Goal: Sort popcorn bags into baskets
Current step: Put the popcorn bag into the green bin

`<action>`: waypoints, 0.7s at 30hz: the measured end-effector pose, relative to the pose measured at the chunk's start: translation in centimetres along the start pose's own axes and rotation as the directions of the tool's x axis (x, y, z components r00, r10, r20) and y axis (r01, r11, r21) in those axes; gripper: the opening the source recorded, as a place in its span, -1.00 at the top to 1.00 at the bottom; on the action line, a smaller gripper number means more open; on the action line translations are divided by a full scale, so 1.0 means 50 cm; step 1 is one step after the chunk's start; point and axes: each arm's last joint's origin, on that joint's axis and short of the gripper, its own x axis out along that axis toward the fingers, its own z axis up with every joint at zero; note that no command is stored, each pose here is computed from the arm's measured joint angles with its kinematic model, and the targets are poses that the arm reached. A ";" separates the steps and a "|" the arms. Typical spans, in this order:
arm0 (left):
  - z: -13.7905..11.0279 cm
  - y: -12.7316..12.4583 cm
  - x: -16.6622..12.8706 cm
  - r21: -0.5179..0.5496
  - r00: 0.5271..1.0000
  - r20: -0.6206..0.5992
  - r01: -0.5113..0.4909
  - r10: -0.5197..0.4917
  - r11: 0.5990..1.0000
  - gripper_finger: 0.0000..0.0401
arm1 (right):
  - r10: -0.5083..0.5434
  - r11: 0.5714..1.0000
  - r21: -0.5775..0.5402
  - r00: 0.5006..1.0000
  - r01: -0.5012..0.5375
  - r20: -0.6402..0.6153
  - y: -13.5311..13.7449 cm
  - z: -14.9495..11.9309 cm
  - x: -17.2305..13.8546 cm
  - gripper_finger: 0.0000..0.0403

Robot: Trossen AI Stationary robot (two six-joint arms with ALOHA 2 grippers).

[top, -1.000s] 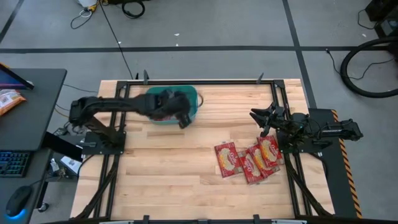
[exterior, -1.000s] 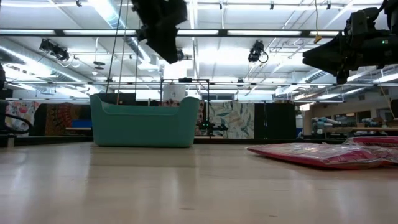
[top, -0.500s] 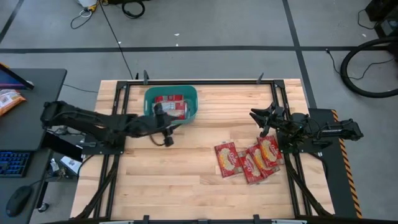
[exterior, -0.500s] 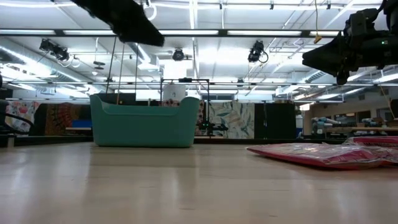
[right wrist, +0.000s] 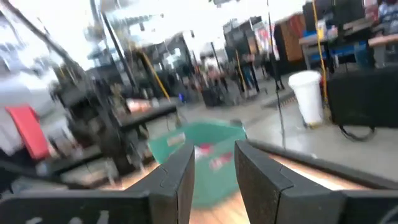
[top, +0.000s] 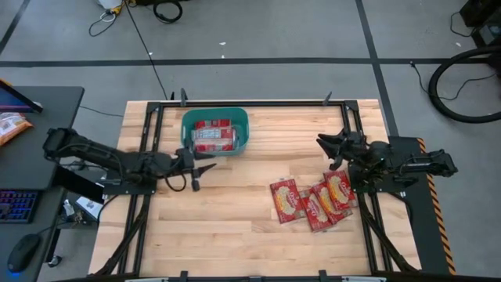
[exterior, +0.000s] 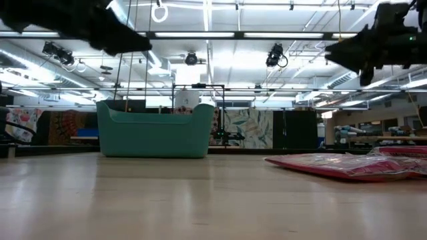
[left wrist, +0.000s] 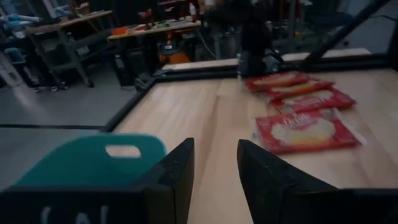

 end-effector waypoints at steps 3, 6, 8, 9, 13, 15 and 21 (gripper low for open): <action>-0.026 -0.004 -0.014 0.002 1.000 0.009 0.024 -0.024 1.000 0.36 | 0.044 0.998 0.047 0.995 -0.048 0.087 0.006 0.019 -0.001 0.41; -0.036 -0.008 -0.026 0.021 0.998 0.046 0.045 -0.046 0.999 0.36 | 0.100 0.988 0.106 0.988 -0.112 0.114 0.011 0.025 0.001 0.41; -0.043 -0.010 -0.033 0.048 0.996 0.063 0.058 -0.061 0.997 0.36 | 0.171 0.979 0.098 0.981 -0.179 0.087 0.017 0.023 0.006 0.41; -0.044 -0.011 -0.036 0.057 0.995 0.082 0.060 -0.064 0.997 0.36 | 0.189 0.977 0.092 0.980 -0.194 0.061 0.020 0.021 0.009 0.41; -0.048 -0.006 -0.045 0.100 0.989 0.134 0.048 -0.061 0.994 0.36 | 0.182 0.979 0.106 0.981 -0.173 -0.073 0.030 0.009 0.028 0.41; -0.051 -0.002 -0.046 0.122 0.990 0.134 0.036 -0.052 0.992 0.36 | 0.166 0.983 0.101 0.974 -0.152 -0.151 0.037 0.003 0.041 0.41; -0.053 0.007 -0.042 0.148 0.991 0.131 0.001 -0.021 0.989 0.36 | 0.105 0.994 0.032 0.926 -0.101 -0.361 0.069 -0.016 0.094 0.41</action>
